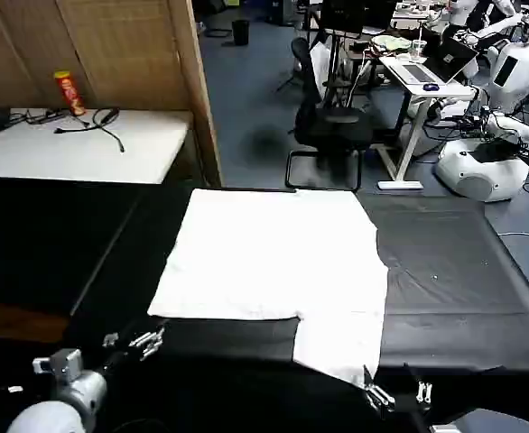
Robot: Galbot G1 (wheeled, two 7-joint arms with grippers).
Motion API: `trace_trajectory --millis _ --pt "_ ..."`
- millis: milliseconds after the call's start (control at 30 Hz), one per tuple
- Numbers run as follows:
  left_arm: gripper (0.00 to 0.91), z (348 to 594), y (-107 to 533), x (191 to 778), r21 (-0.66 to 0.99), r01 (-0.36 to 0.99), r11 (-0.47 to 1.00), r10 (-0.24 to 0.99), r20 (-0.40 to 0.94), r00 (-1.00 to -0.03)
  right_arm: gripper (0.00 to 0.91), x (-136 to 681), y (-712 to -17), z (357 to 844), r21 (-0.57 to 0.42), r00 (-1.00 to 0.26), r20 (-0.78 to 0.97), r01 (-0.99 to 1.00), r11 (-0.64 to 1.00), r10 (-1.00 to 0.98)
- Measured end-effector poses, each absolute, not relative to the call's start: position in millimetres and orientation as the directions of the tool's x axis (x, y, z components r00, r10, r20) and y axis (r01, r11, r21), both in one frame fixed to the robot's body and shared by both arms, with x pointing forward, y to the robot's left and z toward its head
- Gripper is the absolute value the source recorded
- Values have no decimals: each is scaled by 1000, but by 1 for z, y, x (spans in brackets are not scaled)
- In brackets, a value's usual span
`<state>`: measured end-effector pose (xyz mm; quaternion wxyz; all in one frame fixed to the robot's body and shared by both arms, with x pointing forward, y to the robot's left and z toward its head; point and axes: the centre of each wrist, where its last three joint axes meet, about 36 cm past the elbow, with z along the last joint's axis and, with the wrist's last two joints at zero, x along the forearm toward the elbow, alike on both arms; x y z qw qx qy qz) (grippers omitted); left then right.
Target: Fold and organize the clothes.
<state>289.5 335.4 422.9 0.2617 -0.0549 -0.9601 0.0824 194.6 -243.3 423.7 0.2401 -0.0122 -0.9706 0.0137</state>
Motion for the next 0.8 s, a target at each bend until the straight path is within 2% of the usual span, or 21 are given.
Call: trace_trajectory --millis 200,233,300,367,400,433,467,500,533,567,600,800 --pt "878 419 338 299 -185 67 980 151 491 -858 878 209 -238 418 -35 -879 475 30 999 43" --pt "848 418 338 301 -185 66 981 150 489 -859 878 212 -238 418 -36 -878 477 31 999 44" --pt "722 416 339 304 -187 63 980 149 488 -860 780 217 -236 416 -39 -876 480 34 999 49" --pt "634 414 340 306 -189 63 980 149 488 -860 751 221 -234 414 -39 -874 484 39 998 54" --pt "556 413 340 308 -190 63 980 150 489 -859 683 222 -233 413 -39 -872 486 41 998 55" --pt "497 411 340 309 -191 61 980 149 490 -859 673 223 -233 412 -38 -870 490 43 998 56" --pt "332 410 340 310 -192 61 980 149 489 -859 507 224 -232 411 -37 -868 494 43 998 56" --pt "117 408 341 311 -193 60 979 149 490 -859 371 224 -231 410 -36 -867 495 43 998 55" --pt "88 407 341 312 -193 59 979 148 491 -858 371 224 -230 409 -33 -867 496 43 999 53" --pt "68 405 342 312 -193 59 979 148 492 -858 224 224 -230 409 -32 -866 496 42 999 53" --pt "0 404 343 312 -193 58 979 148 492 -858 107 223 -230 409 -32 -866 496 43 999 53" --pt "0 401 344 313 -196 61 979 153 496 -855 20 221 -231 411 -39 -864 500 49 998 62"
